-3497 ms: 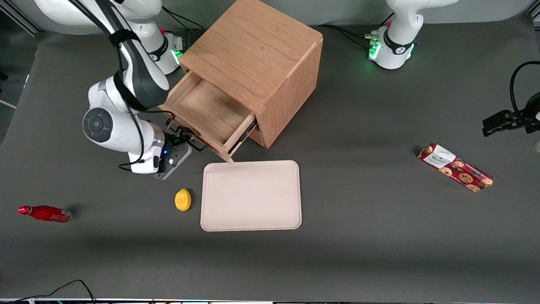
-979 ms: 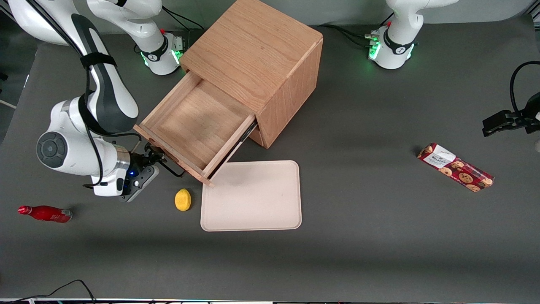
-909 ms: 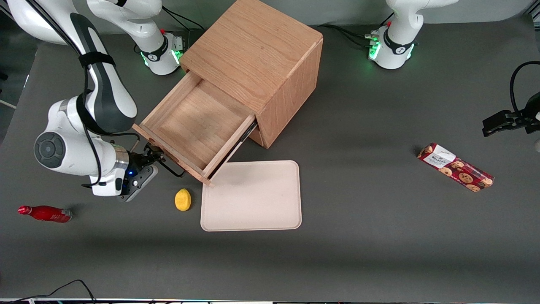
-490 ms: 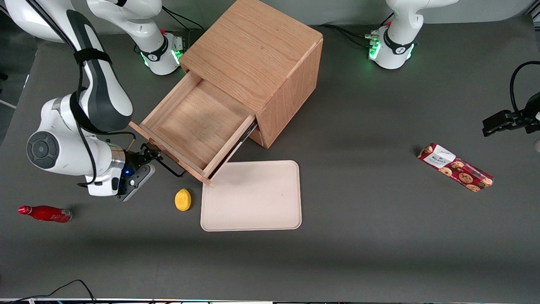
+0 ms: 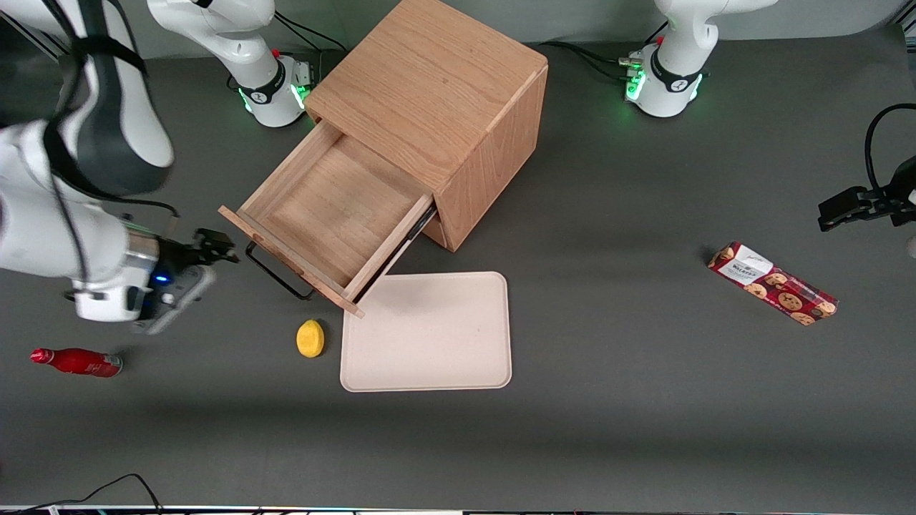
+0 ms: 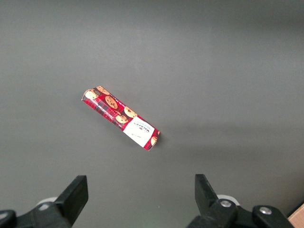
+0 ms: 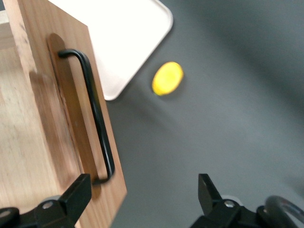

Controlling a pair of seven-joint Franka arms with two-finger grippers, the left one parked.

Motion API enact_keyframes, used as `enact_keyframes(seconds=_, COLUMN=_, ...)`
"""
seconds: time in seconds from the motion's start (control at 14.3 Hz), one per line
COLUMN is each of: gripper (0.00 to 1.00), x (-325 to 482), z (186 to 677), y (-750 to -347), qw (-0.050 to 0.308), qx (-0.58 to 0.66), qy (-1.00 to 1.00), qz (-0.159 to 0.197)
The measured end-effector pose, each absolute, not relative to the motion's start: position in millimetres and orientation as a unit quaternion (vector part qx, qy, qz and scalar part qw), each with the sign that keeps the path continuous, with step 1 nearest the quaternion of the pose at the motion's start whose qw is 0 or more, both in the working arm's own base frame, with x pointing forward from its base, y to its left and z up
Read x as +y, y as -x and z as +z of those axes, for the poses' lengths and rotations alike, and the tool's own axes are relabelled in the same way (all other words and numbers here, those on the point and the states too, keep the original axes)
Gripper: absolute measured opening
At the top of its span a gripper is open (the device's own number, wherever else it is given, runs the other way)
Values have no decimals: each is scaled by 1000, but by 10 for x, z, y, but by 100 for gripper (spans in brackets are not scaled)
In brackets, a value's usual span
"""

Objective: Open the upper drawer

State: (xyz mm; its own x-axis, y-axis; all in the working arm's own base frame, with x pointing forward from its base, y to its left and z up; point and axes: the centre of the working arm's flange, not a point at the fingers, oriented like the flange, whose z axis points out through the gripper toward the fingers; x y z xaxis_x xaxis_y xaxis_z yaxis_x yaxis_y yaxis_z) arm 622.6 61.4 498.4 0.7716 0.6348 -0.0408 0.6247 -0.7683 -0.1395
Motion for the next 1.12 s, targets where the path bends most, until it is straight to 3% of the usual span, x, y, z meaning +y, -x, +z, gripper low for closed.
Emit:
enact_keyframes(seconds=0.56, gripper=100, x=-105, z=6020, y=-5771, qw=32, qx=-12, qy=999, qz=2)
enact_keyframes(seconds=1.12, gripper=100, x=-386, z=6491, y=-5304, qw=-2, qx=65, qy=998, qz=2)
